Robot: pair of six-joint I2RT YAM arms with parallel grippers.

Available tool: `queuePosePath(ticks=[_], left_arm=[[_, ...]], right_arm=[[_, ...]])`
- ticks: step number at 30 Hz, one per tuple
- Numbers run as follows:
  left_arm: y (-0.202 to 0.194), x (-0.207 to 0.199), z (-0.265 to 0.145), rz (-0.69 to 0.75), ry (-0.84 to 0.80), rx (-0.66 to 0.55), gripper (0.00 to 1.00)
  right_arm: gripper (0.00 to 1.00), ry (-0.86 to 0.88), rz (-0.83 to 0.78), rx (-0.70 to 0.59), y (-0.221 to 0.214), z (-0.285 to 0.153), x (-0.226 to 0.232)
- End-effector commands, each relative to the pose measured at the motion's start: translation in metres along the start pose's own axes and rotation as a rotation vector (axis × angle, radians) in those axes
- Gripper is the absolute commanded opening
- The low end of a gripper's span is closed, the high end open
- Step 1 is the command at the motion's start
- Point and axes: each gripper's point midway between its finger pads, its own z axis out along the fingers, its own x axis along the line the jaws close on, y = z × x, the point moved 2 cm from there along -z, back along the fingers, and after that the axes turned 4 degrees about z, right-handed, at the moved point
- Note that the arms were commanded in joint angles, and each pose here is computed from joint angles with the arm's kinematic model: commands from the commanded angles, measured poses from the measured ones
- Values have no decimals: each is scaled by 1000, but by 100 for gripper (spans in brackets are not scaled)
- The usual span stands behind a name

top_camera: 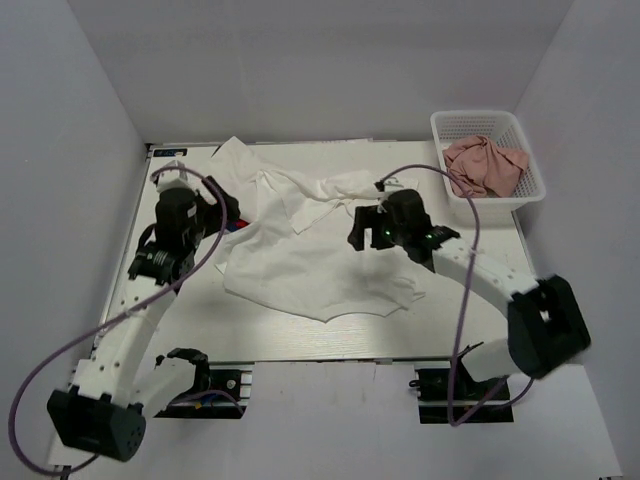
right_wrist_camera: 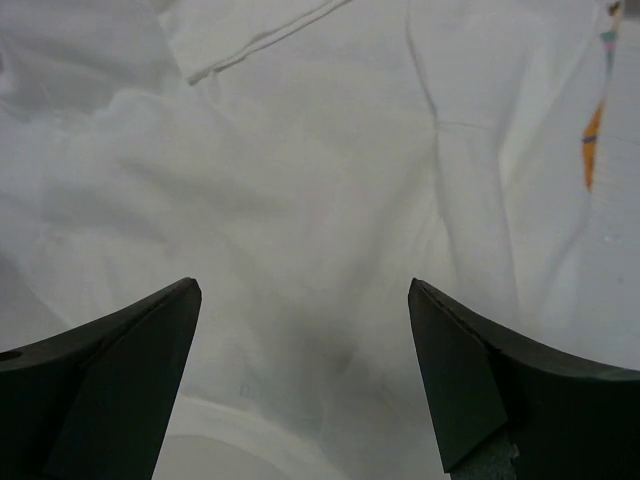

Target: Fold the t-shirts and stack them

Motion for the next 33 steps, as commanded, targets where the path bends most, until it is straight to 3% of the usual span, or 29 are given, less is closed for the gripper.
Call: queuePosePath(ticks=[1,2,7,9,14,17,22,29,33], left_arm=[[33,-20,24,24,-27,-55,100],[45,-26,29,21,-20,-72,100],[24,-22,93,95,73,57,100],[31,-27,108,104,62,46,100],[36,-34,149,165,27,65,100],[34,-35,175,179,30,99,100],[11,-24,213,231,29,178,100],[-11,-12,260,270,35,273,100],[-31,1,272,291,82,345,100]], right_arm=[[90,48,-61,-25,25,28,24],[90,36,-75,11,23,51,27],[90,-26,-111,158,9,109,20],[90,-86,-97,220,-8,133,7],[90,-192,-66,286,-25,148,-16],[90,-268,-34,297,-38,135,-36],[90,-322,103,464,-107,81,-66],[90,-510,306,468,-141,1,-110],[90,-620,366,397,-131,-30,-132]])
